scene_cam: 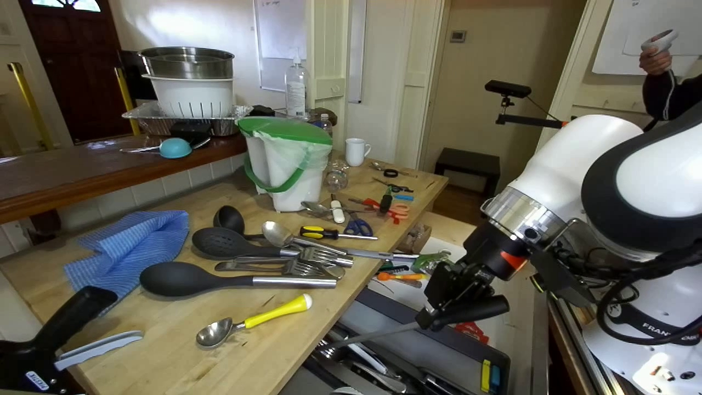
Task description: Remove the knife sharpener from the drawer
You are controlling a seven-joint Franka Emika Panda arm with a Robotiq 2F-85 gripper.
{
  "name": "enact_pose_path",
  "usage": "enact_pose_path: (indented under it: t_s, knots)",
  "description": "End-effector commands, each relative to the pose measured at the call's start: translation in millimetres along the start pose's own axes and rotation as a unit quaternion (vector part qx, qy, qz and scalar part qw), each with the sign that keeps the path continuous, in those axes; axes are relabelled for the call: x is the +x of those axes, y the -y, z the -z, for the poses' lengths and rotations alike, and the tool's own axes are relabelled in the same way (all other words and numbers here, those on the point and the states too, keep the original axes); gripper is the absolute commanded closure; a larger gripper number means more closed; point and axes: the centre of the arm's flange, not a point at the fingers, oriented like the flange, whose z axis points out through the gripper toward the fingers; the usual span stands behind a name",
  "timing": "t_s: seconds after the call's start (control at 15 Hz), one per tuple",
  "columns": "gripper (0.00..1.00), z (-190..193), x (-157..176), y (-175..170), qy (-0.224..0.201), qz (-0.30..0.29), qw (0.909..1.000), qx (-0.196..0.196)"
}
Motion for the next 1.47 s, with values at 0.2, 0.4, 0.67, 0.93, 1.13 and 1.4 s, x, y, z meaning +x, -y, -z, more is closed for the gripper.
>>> enact_pose_path:
  t_s: [0.2, 0.4, 0.67, 0.93, 1.13, 1.4]
  knots:
    - [0.90, 33.8, -27.6, 0.5, 0.069, 0.007, 0.9965, 0.046]
    - [0.90, 35.0, -33.9, 5.4, 0.092, 0.015, 0.9941, 0.055]
    - [0.90, 40.4, -43.0, 16.2, 0.101, 0.065, 0.9915, 0.050]
    - [0.90, 45.1, -41.3, 30.0, 0.069, 0.176, 0.9814, 0.032]
    - [0.90, 49.6, -35.8, 40.3, 0.039, 0.247, 0.9680, 0.024]
    - [0.90, 110.3, -7.9, 31.3, -0.030, 0.311, 0.9498, 0.022]
